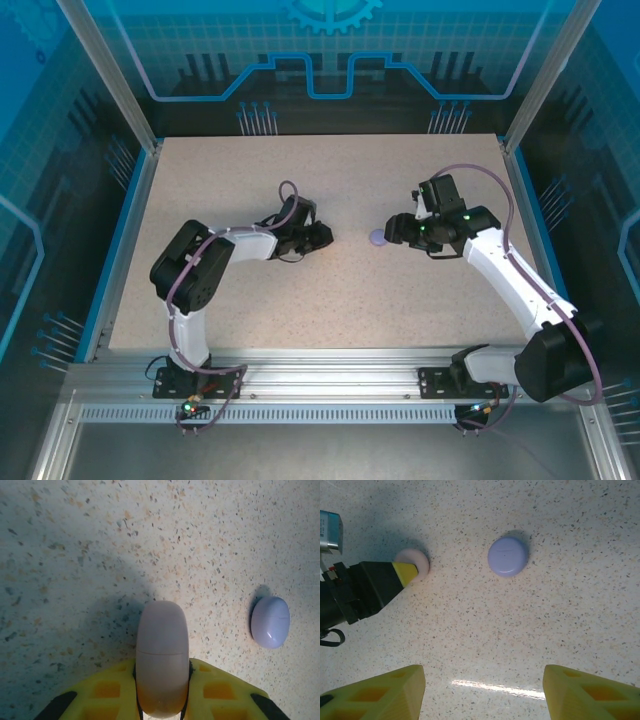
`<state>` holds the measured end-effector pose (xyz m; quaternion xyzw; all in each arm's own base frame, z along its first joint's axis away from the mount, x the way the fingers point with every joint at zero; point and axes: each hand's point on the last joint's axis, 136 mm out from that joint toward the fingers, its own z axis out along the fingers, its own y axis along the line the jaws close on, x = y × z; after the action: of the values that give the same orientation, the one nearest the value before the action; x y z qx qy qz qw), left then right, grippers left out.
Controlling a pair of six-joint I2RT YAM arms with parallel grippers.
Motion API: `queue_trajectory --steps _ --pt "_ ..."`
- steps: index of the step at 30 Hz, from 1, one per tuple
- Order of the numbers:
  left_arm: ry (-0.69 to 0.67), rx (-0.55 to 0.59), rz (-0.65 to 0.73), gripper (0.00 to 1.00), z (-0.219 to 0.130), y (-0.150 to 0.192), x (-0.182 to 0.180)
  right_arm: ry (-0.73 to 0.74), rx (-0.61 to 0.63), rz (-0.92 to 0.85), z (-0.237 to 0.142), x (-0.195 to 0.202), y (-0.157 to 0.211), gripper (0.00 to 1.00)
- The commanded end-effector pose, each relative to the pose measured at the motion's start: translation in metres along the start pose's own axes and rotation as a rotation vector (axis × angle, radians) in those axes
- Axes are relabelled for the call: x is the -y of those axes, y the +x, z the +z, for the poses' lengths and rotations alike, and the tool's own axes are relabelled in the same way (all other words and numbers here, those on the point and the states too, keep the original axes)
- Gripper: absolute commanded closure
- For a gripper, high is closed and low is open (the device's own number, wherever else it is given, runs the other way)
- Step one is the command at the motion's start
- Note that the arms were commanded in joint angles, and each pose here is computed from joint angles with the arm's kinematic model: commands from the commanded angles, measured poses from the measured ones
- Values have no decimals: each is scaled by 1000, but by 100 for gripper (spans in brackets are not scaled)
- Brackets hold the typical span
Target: Insert the wireless bluetooth earbuds into the charging case
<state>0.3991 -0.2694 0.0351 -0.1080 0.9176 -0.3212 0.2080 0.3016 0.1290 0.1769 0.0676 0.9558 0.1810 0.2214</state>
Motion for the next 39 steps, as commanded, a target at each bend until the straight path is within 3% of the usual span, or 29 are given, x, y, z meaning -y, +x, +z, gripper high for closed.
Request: queue_trajectory --steps 1,6,14,23,27,29,35,39 --pt "-27 -75 3 80 3 6 -9 5 14 -25 -8 -3 1 36" --pt "-46 -95 1 63 -3 4 -10 14 16 -33 -12 -1 1 36" --pt "-97 -95 13 49 -24 -3 -9 4 34 -48 -23 -4 -4 35" --pt "-152 1 71 25 -82 -39 -16 -29 54 -47 -37 -10 -8 33" --pt "-158 113 113 1 -125 -65 -11 -23 91 -73 -45 -10 -13 18" --pt "-157 169 167 1 -146 -76 -2 -26 104 -82 -49 -11 -15 1" --pt "-211 387 302 1 -196 -102 5 22 179 -105 -57 -9 -35 0" --pt "-186 721 500 1 -240 -114 10 183 269 -131 -48 21 -54 0"
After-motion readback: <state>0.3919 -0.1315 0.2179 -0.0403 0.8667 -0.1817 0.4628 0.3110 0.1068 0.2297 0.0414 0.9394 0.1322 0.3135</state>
